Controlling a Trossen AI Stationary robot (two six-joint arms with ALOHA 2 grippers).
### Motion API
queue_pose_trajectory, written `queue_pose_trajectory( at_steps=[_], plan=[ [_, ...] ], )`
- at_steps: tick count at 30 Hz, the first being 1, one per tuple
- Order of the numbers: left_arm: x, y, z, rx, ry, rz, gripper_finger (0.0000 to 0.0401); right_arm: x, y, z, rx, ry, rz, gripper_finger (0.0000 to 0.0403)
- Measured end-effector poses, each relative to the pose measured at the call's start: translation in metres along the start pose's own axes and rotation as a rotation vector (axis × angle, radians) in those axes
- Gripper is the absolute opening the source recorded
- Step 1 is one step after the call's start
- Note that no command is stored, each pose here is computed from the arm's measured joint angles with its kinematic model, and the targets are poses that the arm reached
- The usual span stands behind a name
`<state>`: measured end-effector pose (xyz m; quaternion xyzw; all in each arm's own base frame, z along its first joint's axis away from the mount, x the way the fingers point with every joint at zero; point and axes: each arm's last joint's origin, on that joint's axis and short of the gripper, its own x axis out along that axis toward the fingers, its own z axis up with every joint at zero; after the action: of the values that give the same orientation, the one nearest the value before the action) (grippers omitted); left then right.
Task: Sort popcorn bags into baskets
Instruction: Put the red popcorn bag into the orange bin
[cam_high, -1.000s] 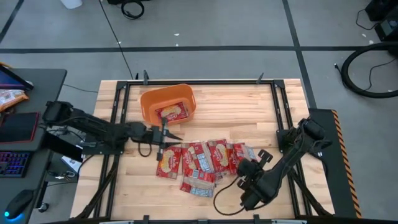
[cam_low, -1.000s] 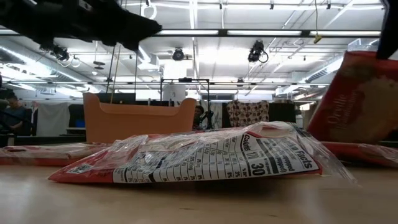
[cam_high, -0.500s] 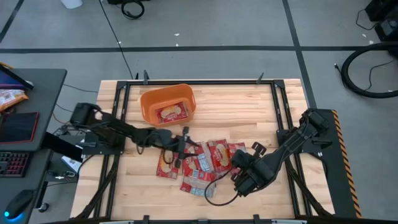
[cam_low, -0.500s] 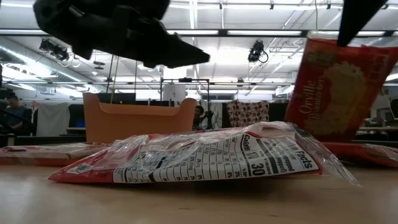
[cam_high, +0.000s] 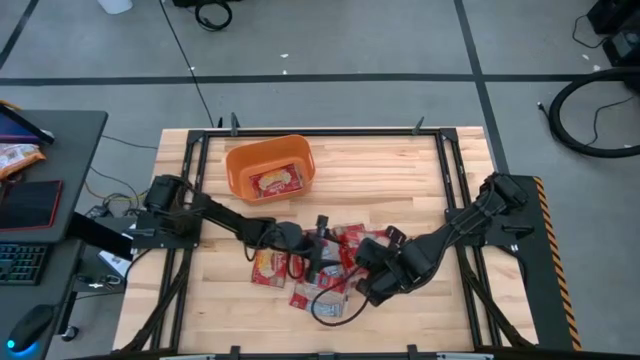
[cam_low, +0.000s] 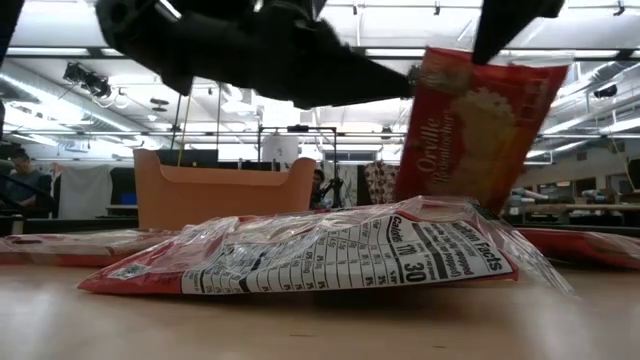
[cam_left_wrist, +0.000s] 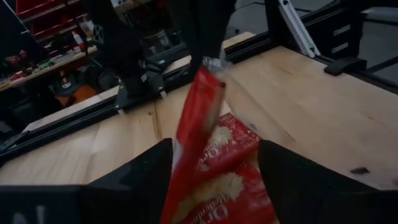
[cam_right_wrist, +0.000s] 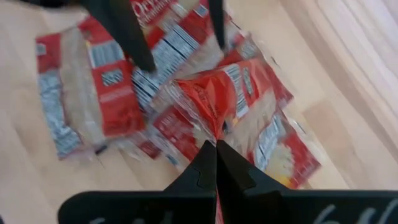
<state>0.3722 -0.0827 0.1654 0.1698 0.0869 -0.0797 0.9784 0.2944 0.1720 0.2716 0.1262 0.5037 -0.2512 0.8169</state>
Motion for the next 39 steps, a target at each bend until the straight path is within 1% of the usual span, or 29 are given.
queue_pose_trajectory(
  at_steps=[3, 6, 10, 14, 19, 22, 25, 29, 33, 36, 39],
  plan=[
    [0.009, 0.002, -0.007, 0.026, 0.028, 0.006, 0.0246, 0.001, 0.003, 0.004, -0.004, -0.019, 0.035, 0.0],
    [0.015, 0.004, -0.015, 0.039, 0.086, 0.007, 0.0245, 0.001, 0.005, 0.007, -0.003, -0.034, 0.062, 0.0],
    [0.016, 0.008, -0.018, 0.04, 0.143, -0.001, 0.0224, 0.0, 0.006, 0.008, -0.004, -0.045, 0.073, 0.0001],
    [0.016, 0.009, -0.02, 0.039, 0.153, -0.001, 0.0178, -0.001, 0.005, 0.009, -0.005, -0.052, 0.081, 0.0001],
    [0.016, 0.009, -0.02, 0.012, 0.159, -0.001, 0.0105, -0.001, 0.005, 0.009, 0.012, -0.065, 0.076, 0.0012],
    [0.015, 0.01, -0.02, -0.008, 0.168, -0.001, 0.006, -0.003, 0.006, 0.008, 0.013, -0.099, 0.06, 0.0036],
    [0.013, 0.015, -0.022, -0.031, 0.201, -0.019, 0.0025, -0.006, 0.006, 0.001, -0.008, -0.103, 0.027, 0.0073],
    [0.004, 0.031, -0.018, -0.079, 0.263, -0.034, 0.0022, -0.014, 0.0, -0.017, -0.008, -0.148, -0.093, 0.0126],
    [-0.014, 0.049, -0.003, -0.115, 0.32, -0.018, 0.003, -0.022, -0.005, -0.035, -0.021, -0.188, -0.16, 0.0168],
    [-0.03, 0.059, 0.01, -0.131, 0.351, -0.008, 0.0041, -0.025, -0.008, -0.044, -0.043, -0.21, -0.149, 0.0181],
    [-0.043, 0.069, 0.025, -0.176, 0.375, 0.011, 0.004, -0.022, -0.01, -0.051, -0.077, -0.232, -0.15, 0.0179]
  ],
)
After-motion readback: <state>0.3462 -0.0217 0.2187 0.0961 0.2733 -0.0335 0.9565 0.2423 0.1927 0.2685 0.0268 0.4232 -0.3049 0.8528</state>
